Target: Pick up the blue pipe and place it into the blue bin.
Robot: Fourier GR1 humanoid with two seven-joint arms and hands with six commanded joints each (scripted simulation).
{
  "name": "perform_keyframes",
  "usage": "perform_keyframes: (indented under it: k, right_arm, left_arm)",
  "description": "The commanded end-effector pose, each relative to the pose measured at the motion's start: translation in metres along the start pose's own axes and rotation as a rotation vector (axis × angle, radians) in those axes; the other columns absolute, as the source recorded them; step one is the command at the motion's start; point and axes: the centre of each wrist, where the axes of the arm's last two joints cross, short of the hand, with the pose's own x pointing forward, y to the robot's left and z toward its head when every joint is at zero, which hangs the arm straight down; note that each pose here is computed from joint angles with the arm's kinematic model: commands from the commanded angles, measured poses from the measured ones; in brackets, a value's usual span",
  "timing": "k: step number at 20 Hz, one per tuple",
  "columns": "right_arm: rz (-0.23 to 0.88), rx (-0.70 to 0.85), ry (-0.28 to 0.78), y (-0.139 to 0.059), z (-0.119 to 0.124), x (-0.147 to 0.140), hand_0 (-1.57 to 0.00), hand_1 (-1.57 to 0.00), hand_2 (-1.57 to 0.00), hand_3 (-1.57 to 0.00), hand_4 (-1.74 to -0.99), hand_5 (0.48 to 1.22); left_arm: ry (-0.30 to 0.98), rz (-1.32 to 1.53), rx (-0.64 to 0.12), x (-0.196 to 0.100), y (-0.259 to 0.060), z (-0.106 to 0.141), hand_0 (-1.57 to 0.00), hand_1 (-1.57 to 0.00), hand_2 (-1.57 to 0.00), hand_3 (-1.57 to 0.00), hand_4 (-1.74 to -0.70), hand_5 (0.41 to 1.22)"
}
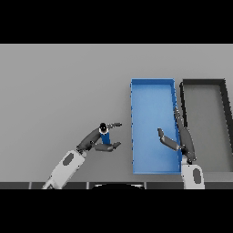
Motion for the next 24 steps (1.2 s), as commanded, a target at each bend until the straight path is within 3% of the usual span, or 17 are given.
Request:
perform_keyframes:
  k: [1,3,6,9,17,24]
  right_arm:
    - [0.001,0.004,-0.002,0.004,0.0,0.0,0.0,0.0,0.0,0.0,-1.22,0.656]
    - [0.003,0.004,-0.008,0.005,-0.001,0.001,0.0,0.0,0.0,0.0,-1.219,0.657]
    - [-0.002,0.009,0.004,0.002,-0.003,0.0,0.0,0.0,0.0,0.0,-1.233,0.66]
    - [-0.009,0.014,0.001,0.002,-0.004,0.001,0.0,0.0,0.0,0.0,-1.222,0.646]
    - [-0.01,0.006,0.007,0.001,-0.004,0.0,0.0,0.0,0.0,0.0,-1.22,0.638]
    - [0.031,-0.001,0.01,-0.003,-0.004,-0.001,0.0,0.0,0.0,0.0,-1.161,0.644]
  left_arm:
    - [-0.016,0.037,0.006,-0.001,-0.002,0.0,-0.12,-0.32,-0.49,-0.53,-1.28,0.735]
    - [-0.024,0.055,0.015,0.0,-0.007,-0.001,-0.6,-0.75,-0.87,-0.91,-1.44,0.91]
    - [-0.033,0.056,-0.004,0.004,-0.016,-0.004,-1.07,-1.15,-1.21,-1.19,-1.58,1.062]
    - [-0.073,0.028,0.004,0.007,-0.019,-0.001,-1.32,-1.36,-1.39,-1.38,-1.51,1.139]
    - [-0.249,0.023,0.025,0.048,-0.019,-0.016,-1.53,-1.53,-1.54,-1.54,-1.47,1.207]
    - [-0.323,-0.009,-0.054,0.088,-0.022,-0.019,-1.56,-1.56,-1.56,-1.56,-1.47,1.218]
